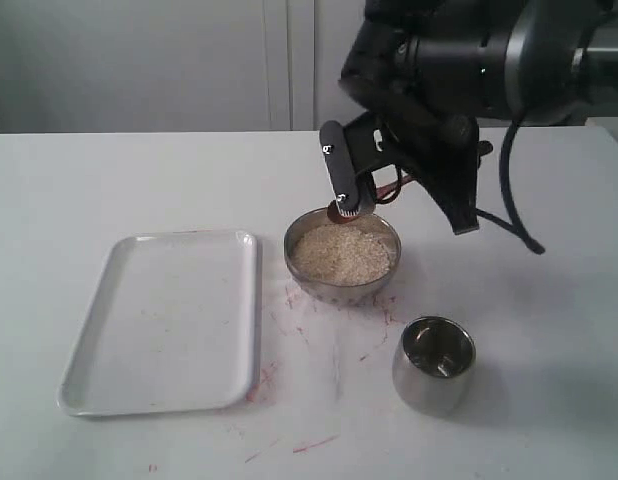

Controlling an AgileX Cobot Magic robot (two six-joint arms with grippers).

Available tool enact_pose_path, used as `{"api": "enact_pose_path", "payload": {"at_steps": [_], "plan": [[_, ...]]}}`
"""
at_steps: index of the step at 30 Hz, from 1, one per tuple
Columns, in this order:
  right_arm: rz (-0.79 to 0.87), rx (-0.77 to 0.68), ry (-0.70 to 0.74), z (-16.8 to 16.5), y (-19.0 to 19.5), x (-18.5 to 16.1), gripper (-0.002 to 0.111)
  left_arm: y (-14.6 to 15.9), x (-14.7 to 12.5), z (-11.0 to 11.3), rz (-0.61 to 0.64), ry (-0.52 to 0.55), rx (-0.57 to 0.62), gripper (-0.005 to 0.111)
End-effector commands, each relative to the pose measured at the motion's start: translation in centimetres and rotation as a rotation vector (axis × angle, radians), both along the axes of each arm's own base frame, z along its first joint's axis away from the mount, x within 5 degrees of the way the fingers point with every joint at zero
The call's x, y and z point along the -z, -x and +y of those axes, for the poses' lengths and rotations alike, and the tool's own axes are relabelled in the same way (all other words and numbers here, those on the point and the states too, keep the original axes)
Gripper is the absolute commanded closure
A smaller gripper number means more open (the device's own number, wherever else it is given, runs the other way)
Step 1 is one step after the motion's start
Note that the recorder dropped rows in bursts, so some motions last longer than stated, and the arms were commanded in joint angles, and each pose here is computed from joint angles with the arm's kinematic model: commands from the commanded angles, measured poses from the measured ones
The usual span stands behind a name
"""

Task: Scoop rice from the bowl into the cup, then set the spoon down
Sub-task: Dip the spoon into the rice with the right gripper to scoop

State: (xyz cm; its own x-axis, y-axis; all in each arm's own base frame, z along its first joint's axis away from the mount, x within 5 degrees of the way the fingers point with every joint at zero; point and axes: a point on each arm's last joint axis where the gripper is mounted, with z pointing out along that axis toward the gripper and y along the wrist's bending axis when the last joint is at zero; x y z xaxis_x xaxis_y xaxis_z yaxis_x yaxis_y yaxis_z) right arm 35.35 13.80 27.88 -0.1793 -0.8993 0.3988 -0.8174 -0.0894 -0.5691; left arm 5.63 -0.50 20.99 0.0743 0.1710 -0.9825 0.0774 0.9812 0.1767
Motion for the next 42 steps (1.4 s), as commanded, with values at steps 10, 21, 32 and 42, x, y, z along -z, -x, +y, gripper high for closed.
{"api": "enact_pose_path", "payload": {"at_steps": [10, 21, 32, 42], "plan": [[-0.138, 0.091, 0.161, 2.6, -0.6, 2.9, 0.105, 0.0, -0.1, 0.0, -0.005, 0.009, 0.003, 0.092], [-0.079, 0.1, 0.184, 3.1, -1.1, 5.8, 0.105, 0.0, -0.1, 0.0, -0.005, 0.009, 0.003, 0.092], [-0.051, 0.087, 0.2, 3.2, -1.2, 6.4, 0.105, 0.0, -0.1, 0.0, -0.005, 0.009, 0.003, 0.092], [-0.006, 0.08, 0.195, 3.3, -1.0, 6.9, 0.105, 0.0, -0.1, 0.0, -0.005, 0.009, 0.003, 0.092]]}}
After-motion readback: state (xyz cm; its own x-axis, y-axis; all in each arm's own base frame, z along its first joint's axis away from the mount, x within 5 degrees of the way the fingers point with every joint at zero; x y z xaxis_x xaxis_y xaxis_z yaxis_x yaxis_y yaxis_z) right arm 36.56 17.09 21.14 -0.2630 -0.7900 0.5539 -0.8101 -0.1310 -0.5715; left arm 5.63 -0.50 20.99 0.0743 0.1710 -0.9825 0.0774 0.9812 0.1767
